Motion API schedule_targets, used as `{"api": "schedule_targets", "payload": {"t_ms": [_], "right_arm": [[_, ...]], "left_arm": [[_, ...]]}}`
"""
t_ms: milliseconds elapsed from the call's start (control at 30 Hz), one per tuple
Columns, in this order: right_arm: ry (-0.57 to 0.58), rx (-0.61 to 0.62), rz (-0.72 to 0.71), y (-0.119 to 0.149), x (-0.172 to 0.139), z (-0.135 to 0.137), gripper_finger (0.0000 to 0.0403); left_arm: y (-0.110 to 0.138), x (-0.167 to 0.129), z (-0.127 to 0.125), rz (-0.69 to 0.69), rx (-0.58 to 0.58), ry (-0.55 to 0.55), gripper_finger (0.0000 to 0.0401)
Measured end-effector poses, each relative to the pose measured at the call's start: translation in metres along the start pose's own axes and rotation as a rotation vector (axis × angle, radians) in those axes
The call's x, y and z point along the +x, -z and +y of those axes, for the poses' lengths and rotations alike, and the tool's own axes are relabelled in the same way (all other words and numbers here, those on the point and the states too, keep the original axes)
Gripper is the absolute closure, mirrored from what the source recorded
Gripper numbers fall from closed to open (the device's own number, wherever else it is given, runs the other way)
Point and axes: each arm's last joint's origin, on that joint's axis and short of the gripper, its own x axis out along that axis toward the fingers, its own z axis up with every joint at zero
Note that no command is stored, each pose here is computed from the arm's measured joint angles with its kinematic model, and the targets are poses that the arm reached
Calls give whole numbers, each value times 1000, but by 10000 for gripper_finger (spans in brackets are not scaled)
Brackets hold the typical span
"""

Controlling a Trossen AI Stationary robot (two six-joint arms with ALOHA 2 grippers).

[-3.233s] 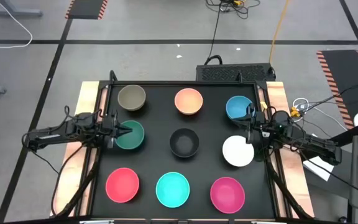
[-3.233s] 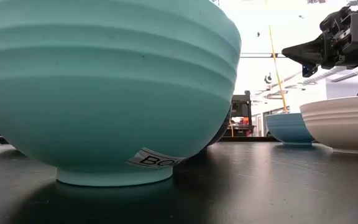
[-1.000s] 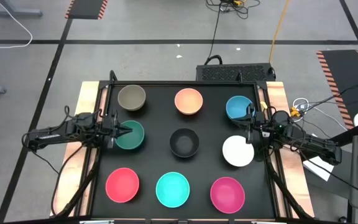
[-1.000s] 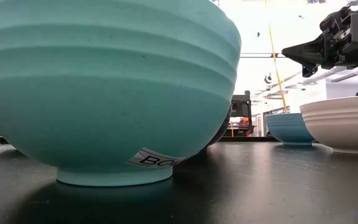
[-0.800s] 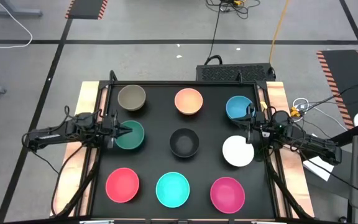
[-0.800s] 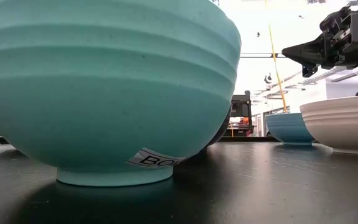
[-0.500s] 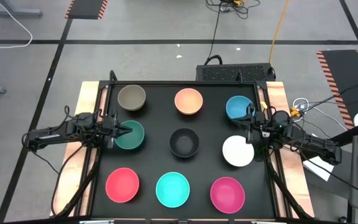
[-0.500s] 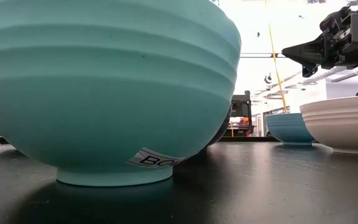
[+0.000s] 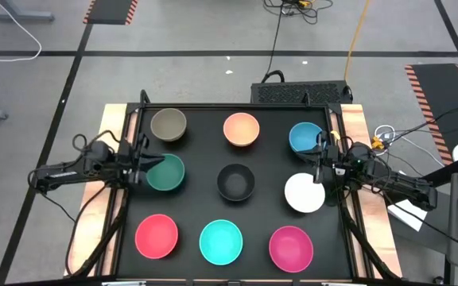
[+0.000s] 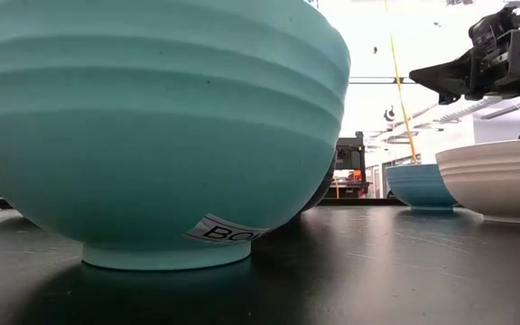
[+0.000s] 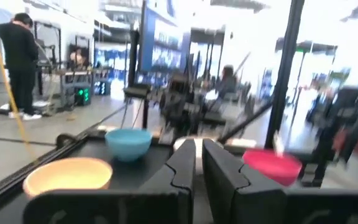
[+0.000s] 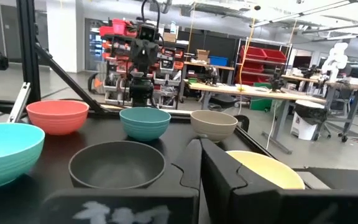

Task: Nest bowls inside each other
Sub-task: Stack the blue bowl on the black bowl

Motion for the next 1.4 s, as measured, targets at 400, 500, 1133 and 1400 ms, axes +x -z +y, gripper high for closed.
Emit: {"api": "schedule_targets", "payload": {"t_ms": [400,500,1133,1400], "right_arm": [[-2,96,-42,-4,0,0,403],[-2,124,-54,-5,0,0,403],[2,84,-255,-25,-3,-1,403],[-4,110,-287,-28,-4,-1,403]], "left_arm": [[-11,-1,-2,-110,20,15,370],[-12,-1,-2,-125,20,25,370],[-16,-1,-4,-160,54,86,370],[-15,-1,-4,-155,60,78,370]]}}
